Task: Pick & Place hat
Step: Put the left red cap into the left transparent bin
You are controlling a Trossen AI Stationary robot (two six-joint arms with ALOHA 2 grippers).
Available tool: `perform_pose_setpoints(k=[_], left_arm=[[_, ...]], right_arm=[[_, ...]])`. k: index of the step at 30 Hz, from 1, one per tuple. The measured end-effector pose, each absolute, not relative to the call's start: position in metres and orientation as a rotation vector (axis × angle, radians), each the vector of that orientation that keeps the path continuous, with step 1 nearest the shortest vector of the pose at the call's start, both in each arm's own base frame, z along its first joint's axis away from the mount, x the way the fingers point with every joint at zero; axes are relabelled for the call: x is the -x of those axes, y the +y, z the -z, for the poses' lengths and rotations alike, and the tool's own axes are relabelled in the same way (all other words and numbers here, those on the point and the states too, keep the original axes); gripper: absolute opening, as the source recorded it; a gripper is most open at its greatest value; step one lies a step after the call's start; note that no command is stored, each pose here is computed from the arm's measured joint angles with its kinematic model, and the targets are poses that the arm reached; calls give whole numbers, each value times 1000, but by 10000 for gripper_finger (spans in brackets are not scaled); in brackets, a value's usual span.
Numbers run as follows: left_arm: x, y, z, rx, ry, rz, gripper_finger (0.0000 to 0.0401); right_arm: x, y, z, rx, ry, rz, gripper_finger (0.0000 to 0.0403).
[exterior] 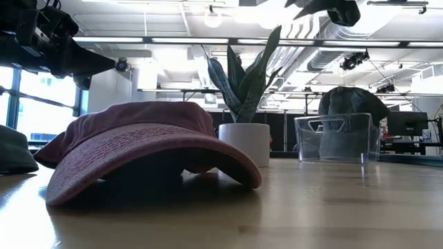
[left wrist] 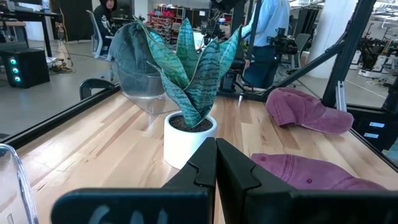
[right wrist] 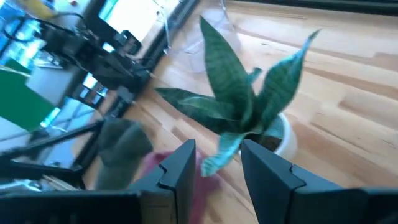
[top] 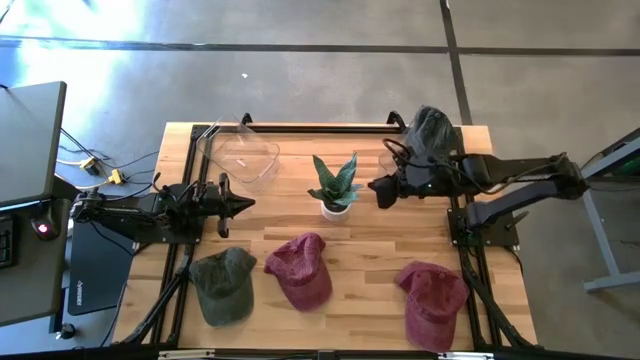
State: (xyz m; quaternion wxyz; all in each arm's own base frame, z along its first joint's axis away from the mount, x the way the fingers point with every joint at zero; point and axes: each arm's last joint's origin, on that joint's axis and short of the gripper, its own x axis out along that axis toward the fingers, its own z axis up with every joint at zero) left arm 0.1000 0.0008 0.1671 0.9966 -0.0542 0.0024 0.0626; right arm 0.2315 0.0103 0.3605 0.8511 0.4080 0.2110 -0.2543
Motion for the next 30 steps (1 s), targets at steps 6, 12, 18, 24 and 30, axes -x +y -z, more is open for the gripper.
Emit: perform_pose_setpoints(k=[6,12,18,24,30], left_arm=[[-100,1,-167,108,5,-125,0],[-100,1,-175,247,-83,-108,0],[-95,3,-214,707,-315,-112,0],[-116,0,-268,691,-94,-86,0],[-160,-7,-282,706,523,-125,0]], right_arm=[[-234,22,-360,-902,398,558,124],[-236,30,-358,-959,385,569,124],[-237,37,-357,-873,440,505,124],[-237,40,-356,-693,542,360,124],[-234,39,-351,-571,629,322,124]])
